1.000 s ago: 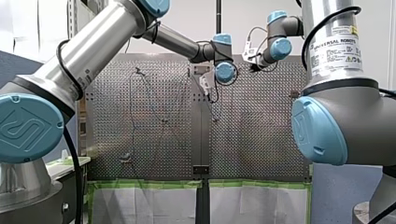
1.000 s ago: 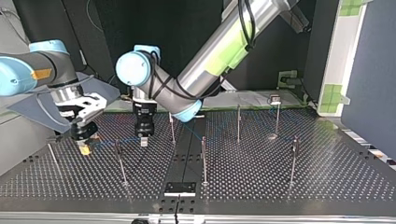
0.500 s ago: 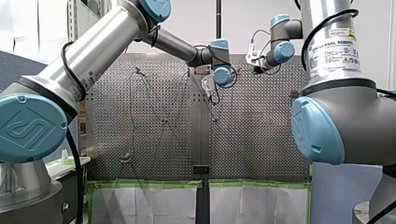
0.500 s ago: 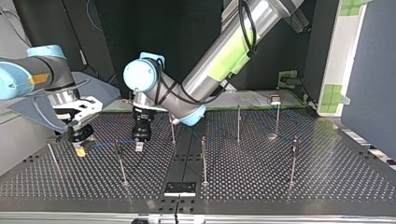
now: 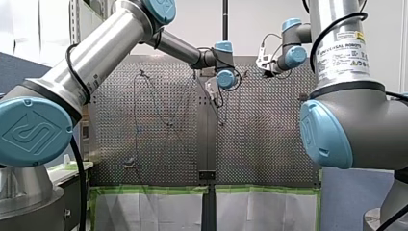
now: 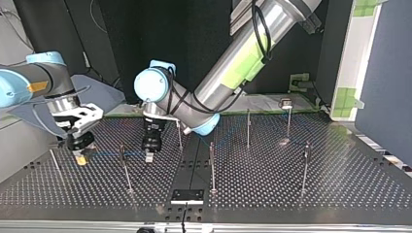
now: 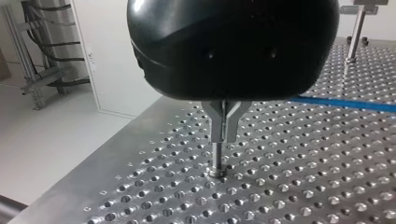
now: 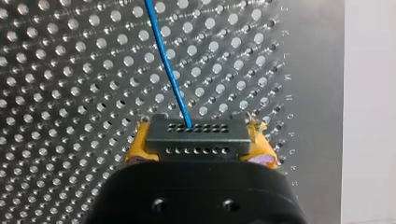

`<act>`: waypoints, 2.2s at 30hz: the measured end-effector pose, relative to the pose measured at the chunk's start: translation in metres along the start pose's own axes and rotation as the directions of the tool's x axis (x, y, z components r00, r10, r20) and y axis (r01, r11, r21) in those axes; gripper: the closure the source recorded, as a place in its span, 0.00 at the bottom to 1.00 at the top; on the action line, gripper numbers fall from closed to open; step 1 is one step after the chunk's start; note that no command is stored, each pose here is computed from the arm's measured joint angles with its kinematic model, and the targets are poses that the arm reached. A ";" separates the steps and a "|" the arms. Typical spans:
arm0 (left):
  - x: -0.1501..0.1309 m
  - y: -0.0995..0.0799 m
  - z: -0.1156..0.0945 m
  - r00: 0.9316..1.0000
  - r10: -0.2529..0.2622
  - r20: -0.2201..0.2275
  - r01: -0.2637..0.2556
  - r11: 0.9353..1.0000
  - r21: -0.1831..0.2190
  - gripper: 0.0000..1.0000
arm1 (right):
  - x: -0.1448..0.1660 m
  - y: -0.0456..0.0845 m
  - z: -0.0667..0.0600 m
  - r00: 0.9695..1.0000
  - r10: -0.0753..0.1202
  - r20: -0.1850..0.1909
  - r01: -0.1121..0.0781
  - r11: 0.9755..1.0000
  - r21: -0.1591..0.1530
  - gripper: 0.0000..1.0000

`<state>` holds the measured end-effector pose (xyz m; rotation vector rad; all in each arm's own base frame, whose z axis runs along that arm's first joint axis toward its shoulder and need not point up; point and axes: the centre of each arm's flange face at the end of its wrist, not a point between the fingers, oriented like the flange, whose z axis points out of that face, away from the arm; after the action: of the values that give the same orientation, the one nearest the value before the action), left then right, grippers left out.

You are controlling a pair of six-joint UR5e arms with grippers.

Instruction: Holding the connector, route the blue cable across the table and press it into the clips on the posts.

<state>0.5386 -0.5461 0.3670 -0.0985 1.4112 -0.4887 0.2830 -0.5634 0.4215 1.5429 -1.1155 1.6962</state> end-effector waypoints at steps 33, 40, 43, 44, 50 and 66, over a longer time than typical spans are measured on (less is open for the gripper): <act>0.010 -0.049 -0.089 0.975 0.070 -0.212 -0.093 0.991 -0.099 0.00 | 0.000 0.001 0.000 1.000 -0.012 0.003 0.012 1.000 0.004 1.00; 0.013 -0.068 -0.126 0.959 0.115 -0.257 -0.145 0.984 -0.101 0.00 | -0.001 -0.003 0.000 1.000 -0.011 0.007 0.011 1.000 0.009 1.00; 0.008 -0.077 -0.143 0.960 0.117 -0.256 -0.145 0.985 -0.095 0.00 | -0.001 -0.003 -0.001 1.000 -0.012 0.007 0.011 1.000 0.011 1.00; 0.006 -0.080 -0.148 0.961 0.113 -0.254 -0.139 0.986 -0.089 0.00 | -0.001 -0.003 -0.001 1.000 -0.011 0.007 0.011 1.000 0.011 1.00; -0.008 -0.093 -0.168 0.969 0.077 -0.235 -0.087 0.996 -0.035 0.00 | 0.000 -0.004 -0.001 1.000 -0.012 0.007 0.011 1.000 0.010 1.00; -0.066 -0.040 -0.138 0.991 -0.039 -0.125 0.037 0.999 -0.012 0.00 | -0.001 -0.009 -0.001 1.000 -0.013 0.008 0.013 1.000 0.018 1.00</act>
<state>0.3904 -0.5262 0.4183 -0.1040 1.5373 -0.5270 0.2908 -0.5579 0.4223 1.5666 -1.0951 1.6972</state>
